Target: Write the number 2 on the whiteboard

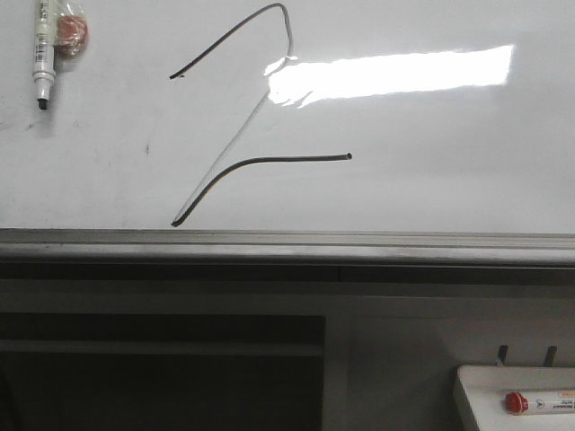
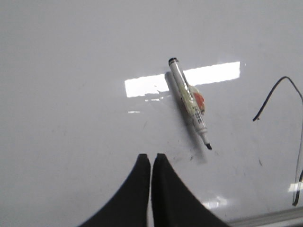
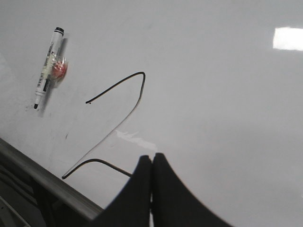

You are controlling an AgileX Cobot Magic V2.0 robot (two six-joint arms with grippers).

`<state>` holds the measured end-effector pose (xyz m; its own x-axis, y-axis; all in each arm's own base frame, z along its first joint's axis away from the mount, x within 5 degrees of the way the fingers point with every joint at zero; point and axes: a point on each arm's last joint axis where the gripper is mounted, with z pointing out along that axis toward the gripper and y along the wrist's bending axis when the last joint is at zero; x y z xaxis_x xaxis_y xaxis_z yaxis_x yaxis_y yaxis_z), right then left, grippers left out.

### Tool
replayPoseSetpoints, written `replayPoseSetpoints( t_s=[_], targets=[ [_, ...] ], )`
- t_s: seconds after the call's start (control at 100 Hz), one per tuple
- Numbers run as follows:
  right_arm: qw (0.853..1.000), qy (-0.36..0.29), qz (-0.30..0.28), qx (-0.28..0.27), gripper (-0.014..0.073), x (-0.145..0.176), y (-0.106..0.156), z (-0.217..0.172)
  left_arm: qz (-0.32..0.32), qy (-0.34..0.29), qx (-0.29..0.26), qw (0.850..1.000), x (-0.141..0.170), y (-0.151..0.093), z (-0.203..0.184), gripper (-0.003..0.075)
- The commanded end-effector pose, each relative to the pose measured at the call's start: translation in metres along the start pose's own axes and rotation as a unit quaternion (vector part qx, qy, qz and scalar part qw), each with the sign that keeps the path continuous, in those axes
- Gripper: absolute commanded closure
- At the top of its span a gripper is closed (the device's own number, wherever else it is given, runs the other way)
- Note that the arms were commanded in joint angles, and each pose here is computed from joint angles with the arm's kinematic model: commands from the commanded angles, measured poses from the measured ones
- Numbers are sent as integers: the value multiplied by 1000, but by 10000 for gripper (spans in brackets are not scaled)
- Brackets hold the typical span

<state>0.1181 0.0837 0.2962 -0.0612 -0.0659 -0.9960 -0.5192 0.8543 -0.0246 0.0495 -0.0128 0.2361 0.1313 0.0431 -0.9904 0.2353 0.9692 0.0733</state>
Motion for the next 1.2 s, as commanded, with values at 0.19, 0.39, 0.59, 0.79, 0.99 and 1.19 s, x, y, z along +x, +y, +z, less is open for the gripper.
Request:
replayPoseSetpoints(
  t_s=[0.19,0.39,0.59,0.79,0.99,1.19],
  targets=[
    [1000,-23,-5,19,666,-10,-4,0,-57,9,-2,998,17,-1,0,741],
    [1000,-23,-5,20,666,-10,-4,0,-78,90,6,993,40,-4,-2,741],
    [1000,-23,-5,20,666,-10,-4,0,-81,147,13,986,50,-6,-4,741],
    [1000,-23,-5,20,666,-10,-4,0,-81,147,13,986,50,-6,-4,741],
    [1000,-23,-5,20,666,-10,-4,0,-81,147,13,986,50,-6,-4,741],
    [1000,-23,-5,20,666,-10,-4,0,-81,147,13,986,50,-6,-4,741]
  ],
)
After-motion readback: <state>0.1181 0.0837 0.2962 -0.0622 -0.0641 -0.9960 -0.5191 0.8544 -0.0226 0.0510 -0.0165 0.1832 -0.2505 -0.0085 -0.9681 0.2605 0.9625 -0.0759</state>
